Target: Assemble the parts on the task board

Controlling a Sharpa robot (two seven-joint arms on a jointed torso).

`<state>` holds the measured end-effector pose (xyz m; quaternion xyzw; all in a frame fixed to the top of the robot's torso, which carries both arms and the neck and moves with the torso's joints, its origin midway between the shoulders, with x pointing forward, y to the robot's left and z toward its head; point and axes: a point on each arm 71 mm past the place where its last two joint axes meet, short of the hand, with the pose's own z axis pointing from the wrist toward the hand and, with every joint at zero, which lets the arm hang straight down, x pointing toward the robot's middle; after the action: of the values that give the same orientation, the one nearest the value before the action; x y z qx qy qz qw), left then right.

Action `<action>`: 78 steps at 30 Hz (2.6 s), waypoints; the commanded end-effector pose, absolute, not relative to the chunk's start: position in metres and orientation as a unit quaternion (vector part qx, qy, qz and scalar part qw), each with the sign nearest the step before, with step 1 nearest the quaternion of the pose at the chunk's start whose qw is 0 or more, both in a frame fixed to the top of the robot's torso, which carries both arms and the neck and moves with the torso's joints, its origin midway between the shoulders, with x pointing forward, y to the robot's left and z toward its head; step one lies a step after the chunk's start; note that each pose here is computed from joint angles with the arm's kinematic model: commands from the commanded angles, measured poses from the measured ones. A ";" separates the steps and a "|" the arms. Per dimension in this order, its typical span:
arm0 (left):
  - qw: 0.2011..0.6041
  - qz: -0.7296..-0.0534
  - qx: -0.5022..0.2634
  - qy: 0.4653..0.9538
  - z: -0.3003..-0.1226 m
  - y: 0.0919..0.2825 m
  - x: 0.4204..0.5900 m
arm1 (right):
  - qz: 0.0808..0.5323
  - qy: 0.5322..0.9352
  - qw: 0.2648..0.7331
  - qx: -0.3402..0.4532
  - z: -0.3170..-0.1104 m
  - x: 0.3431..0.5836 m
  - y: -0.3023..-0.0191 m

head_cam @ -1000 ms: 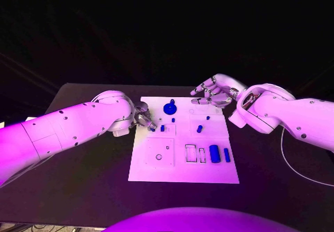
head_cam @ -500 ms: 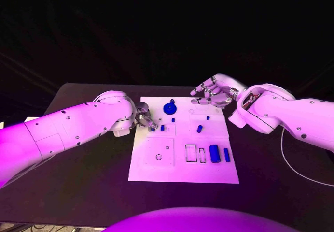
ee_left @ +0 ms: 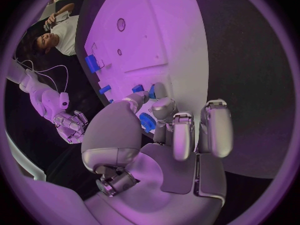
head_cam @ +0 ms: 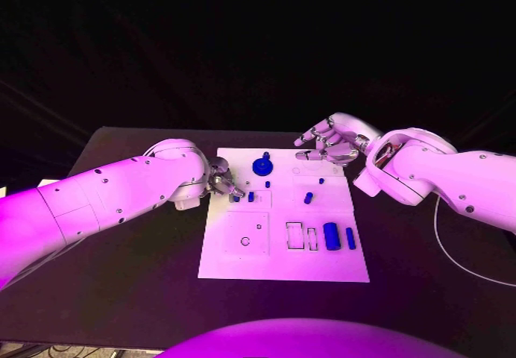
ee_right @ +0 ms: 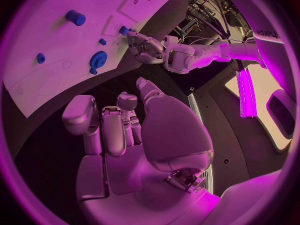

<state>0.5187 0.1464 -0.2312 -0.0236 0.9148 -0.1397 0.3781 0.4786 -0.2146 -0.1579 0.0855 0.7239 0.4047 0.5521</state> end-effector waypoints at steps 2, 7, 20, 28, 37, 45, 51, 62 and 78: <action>0.374 -0.136 -0.027 0.917 -0.233 0.148 0.517 | 0.407 0.726 0.549 0.081 -0.158 0.478 -0.214; 0.381 -0.140 -0.038 0.913 -0.231 0.151 0.518 | 0.406 0.726 0.549 0.082 -0.158 0.478 -0.214; 0.423 -0.211 -0.120 0.873 -0.209 0.162 0.521 | 0.406 0.726 0.549 0.082 -0.159 0.479 -0.215; 0.440 -0.331 -0.158 0.819 -0.194 0.161 0.526 | 0.405 0.726 0.550 0.083 -0.159 0.479 -0.216; 0.527 -0.382 0.002 0.759 -0.188 0.129 0.530 | 0.406 0.726 0.549 0.082 -0.160 0.480 -0.214; 0.555 -0.372 0.078 0.740 -0.196 0.106 0.531 | 0.408 0.726 0.547 0.083 -0.161 0.480 -0.212; 0.558 -0.348 0.110 0.745 -0.206 0.095 0.533 | 0.409 0.726 0.547 0.083 -0.161 0.480 -0.212; 0.556 -0.301 0.158 0.758 -0.221 0.080 0.532 | 0.411 0.718 0.555 0.086 -0.159 0.480 -0.212; 0.549 -0.272 0.169 0.772 -0.229 0.073 0.531 | 0.412 0.717 0.556 0.086 -0.159 0.480 -0.211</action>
<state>0.5306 0.0729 -0.2259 0.1602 0.7632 -0.2927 0.5533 0.4800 -0.2118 -0.1597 0.0877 0.7205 0.4079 0.5539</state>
